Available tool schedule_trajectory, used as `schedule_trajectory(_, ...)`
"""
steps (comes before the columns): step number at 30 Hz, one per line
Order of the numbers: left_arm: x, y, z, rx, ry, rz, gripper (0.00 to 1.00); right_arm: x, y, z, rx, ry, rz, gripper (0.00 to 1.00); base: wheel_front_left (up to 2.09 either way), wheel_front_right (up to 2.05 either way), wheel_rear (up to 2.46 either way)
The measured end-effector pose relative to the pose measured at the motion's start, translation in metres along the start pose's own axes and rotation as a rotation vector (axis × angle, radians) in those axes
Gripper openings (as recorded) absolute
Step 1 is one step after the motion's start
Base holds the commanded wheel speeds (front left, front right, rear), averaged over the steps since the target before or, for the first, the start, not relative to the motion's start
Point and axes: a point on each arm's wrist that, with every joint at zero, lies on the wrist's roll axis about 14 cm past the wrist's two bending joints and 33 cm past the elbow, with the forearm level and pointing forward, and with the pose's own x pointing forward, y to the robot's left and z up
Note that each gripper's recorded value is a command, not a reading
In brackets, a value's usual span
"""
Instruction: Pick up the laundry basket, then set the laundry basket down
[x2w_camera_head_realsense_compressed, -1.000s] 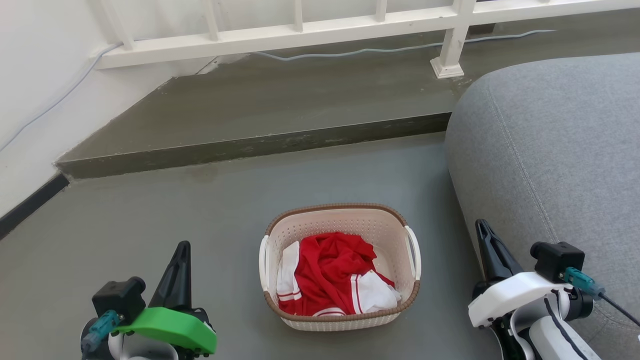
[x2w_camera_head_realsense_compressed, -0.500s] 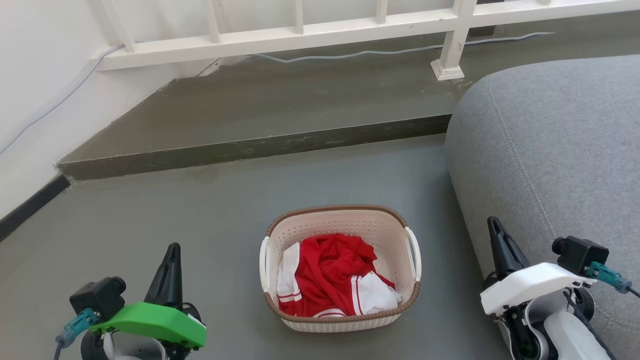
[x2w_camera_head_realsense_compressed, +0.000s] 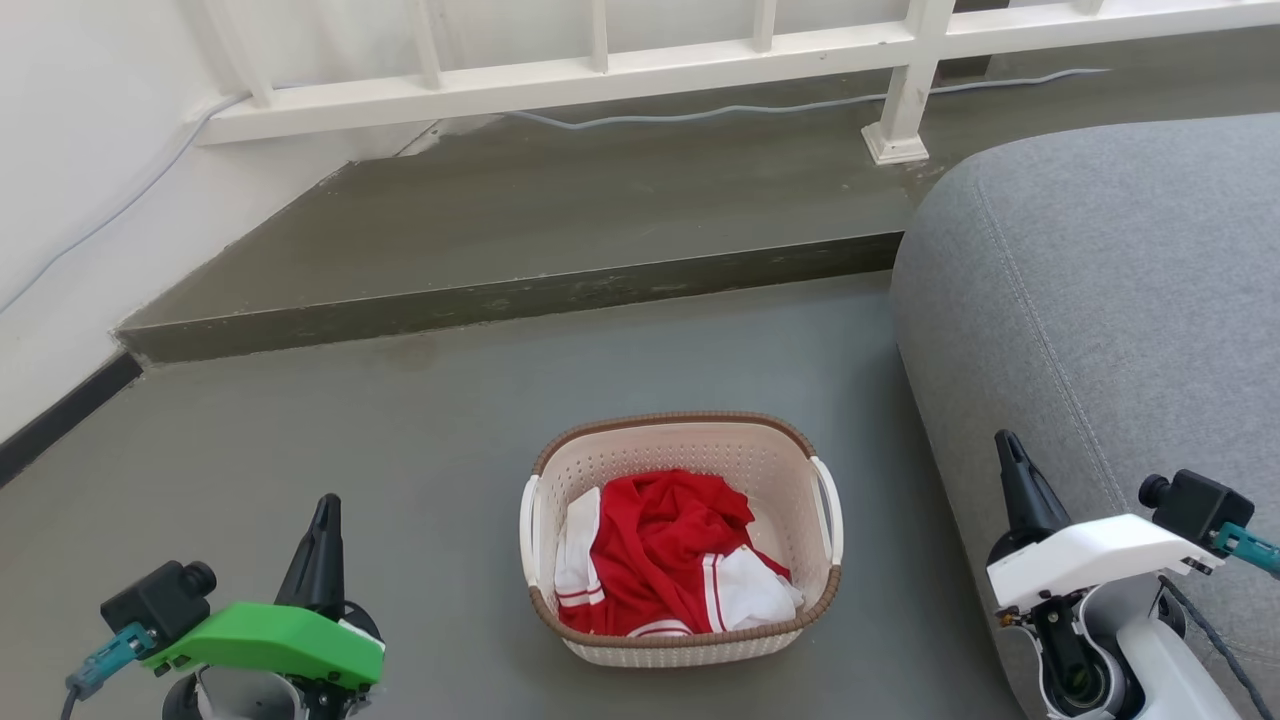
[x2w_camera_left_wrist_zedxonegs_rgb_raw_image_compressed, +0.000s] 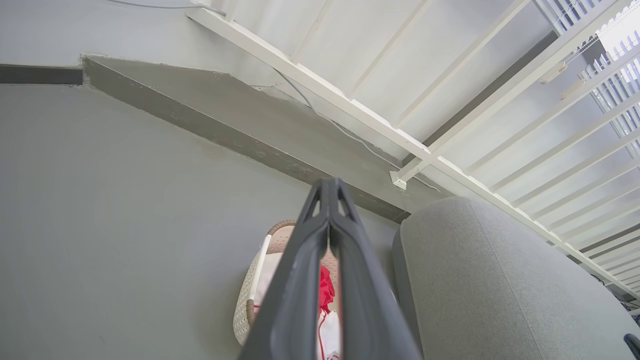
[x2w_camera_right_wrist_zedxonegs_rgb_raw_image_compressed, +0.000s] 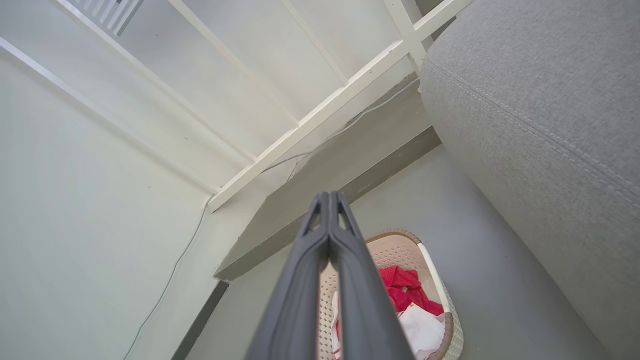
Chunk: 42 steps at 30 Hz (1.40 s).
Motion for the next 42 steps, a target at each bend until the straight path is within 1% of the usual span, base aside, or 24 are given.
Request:
schedule_trajectory(6, 0.0, 0.004, 0.001, -0.071, 0.008, 0.014, 0.0, 0.001, -0.004, 0.003, 0.08, 0.002, -0.015, 0.0, 0.0, 0.0, 0.0)
schedule_trajectory(7, 0.0, 0.005, 0.002, -0.092, 0.002, 0.016, 0.0, 0.001, -0.006, 0.005, 0.108, 0.0, -0.02, 0.0, 0.0, 0.0, 0.0)
schedule_trajectory(10, 0.0, 0.007, 0.003, -0.115, 0.003, 0.024, 0.0, 0.001, -0.007, 0.006, 0.133, 0.0, -0.021, 0.0, 0.0, 0.0, 0.0)
schedule_trajectory(17, 0.0, 0.011, 0.004, -0.204, 0.008, 0.033, 0.0, 0.001, -0.012, 0.01, 0.228, -0.004, -0.033, 0.0, 0.0, 0.0, 0.0)
schedule_trajectory(42, -0.002, 0.026, 0.014, -0.498, -0.005, 0.064, 0.0, 0.002, -0.021, 0.024, 0.57, -0.035, -0.033, 0.0, 0.0, 0.0, 0.0)
